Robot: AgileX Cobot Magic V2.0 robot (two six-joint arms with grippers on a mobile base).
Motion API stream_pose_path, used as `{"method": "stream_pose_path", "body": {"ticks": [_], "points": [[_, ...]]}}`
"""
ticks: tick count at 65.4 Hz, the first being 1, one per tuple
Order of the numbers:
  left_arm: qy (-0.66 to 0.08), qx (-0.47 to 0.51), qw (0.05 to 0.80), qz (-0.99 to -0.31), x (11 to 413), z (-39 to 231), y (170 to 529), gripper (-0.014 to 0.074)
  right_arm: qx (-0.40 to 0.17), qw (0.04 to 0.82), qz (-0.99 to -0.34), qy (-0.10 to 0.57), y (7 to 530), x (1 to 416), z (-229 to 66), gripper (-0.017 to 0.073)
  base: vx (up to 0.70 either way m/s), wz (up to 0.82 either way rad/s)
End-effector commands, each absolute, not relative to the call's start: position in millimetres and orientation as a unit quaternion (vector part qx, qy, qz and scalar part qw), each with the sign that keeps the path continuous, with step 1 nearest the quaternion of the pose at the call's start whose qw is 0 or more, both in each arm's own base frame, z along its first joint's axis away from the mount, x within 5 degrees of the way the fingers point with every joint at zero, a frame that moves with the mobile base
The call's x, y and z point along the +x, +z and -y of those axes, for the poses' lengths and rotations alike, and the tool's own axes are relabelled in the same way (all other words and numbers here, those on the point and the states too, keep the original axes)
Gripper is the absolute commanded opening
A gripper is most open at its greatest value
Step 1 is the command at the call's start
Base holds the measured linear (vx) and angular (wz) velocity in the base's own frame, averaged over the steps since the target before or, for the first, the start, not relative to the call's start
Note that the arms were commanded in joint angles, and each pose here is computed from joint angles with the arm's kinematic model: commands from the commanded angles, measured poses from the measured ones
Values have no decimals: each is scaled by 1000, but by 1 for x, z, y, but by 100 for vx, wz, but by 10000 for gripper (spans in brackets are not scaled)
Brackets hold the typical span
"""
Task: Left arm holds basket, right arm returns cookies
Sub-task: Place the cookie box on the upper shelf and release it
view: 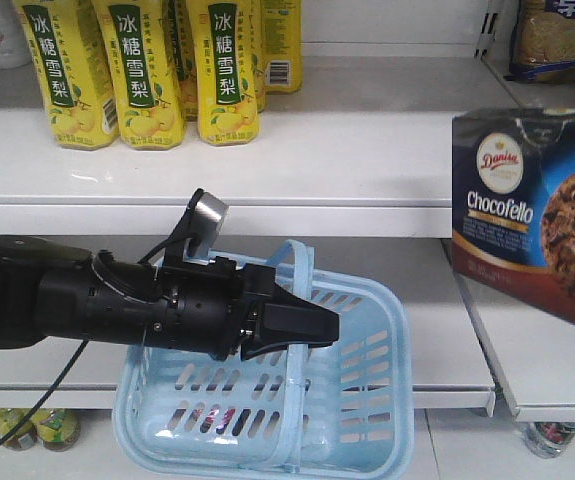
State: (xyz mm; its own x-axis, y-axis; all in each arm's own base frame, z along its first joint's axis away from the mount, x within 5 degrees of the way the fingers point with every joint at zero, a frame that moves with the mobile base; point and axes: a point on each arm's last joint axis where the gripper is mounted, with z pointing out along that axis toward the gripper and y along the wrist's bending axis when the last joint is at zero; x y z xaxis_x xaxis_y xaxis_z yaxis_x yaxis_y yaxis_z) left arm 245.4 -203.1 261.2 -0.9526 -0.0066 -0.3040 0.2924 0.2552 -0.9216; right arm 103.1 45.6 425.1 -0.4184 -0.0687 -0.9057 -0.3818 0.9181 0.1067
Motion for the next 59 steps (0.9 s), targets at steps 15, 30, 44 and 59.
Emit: {"method": "stream_pose_path", "body": {"ticks": [15,30,44,59], "points": [[-654,77,149,-737,246,203,292,-3,-113,644,-745,132,453,148,-53,65,0,0],[-654,77,149,-737,246,203,292,-3,-82,638,-759,103,436,198,-59,66,0,0],[-654,77,149,-737,246,203,292,-3,-33,633,-771,65,424,228,-39,66,0,0],[-654,77,149,-737,246,203,292,-3,-20,632,-773,50,409,258,-32,66,0,0]]}}
